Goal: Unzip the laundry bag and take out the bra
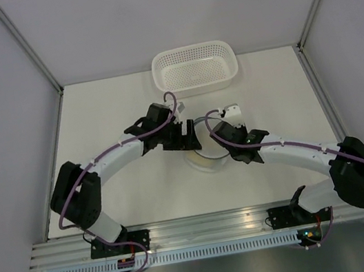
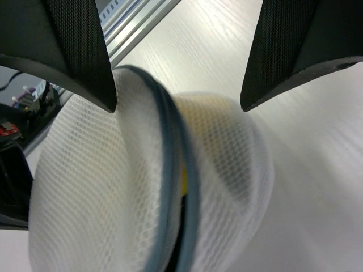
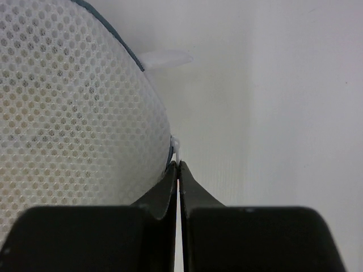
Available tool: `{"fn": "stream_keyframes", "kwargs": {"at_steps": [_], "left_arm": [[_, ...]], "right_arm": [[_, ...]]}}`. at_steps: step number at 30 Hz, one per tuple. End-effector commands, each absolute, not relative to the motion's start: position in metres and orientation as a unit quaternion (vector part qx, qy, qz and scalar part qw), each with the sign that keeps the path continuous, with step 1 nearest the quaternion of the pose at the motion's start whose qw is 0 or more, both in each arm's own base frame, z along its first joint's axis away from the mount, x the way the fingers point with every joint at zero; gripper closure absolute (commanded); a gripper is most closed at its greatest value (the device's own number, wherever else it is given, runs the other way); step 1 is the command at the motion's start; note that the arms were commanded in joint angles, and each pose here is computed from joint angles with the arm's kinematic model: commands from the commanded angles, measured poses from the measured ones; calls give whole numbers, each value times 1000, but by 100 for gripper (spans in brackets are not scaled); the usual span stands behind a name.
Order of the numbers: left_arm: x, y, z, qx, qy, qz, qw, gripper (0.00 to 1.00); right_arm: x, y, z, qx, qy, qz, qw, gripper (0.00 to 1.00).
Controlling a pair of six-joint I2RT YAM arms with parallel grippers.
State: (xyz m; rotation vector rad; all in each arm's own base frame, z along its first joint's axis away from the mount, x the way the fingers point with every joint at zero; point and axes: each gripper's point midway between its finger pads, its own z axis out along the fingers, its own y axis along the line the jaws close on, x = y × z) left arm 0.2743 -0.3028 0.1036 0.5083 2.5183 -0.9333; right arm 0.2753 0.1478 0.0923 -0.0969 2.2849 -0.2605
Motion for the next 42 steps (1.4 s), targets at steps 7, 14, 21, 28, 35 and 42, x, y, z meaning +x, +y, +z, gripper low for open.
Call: {"fn": "stream_keyframes", "kwargs": {"at_steps": [7,14,21,28,35,42], "left_arm": [[265,-267,148,-23,878,-363,311,5],[241,-279,153,-66,848,-439,289,5],[236,-304,150,-60,833,-486,258,9],[241,-315,138,-57,836,-488,245,47],[247,-312,130,-65,843,-471,251,89],[251,-307,129,-73,846,-456,265,93]], "right_arm": [[237,218,81,-139,921,119,344,99],[203,277,103,-228,876,297,304,99],[200,292,118,-243,856,337,307,100],[199,298,124,-242,849,354,309,100],[211,276,114,-220,879,282,315,100],[226,226,107,-180,915,148,331,100]]}}
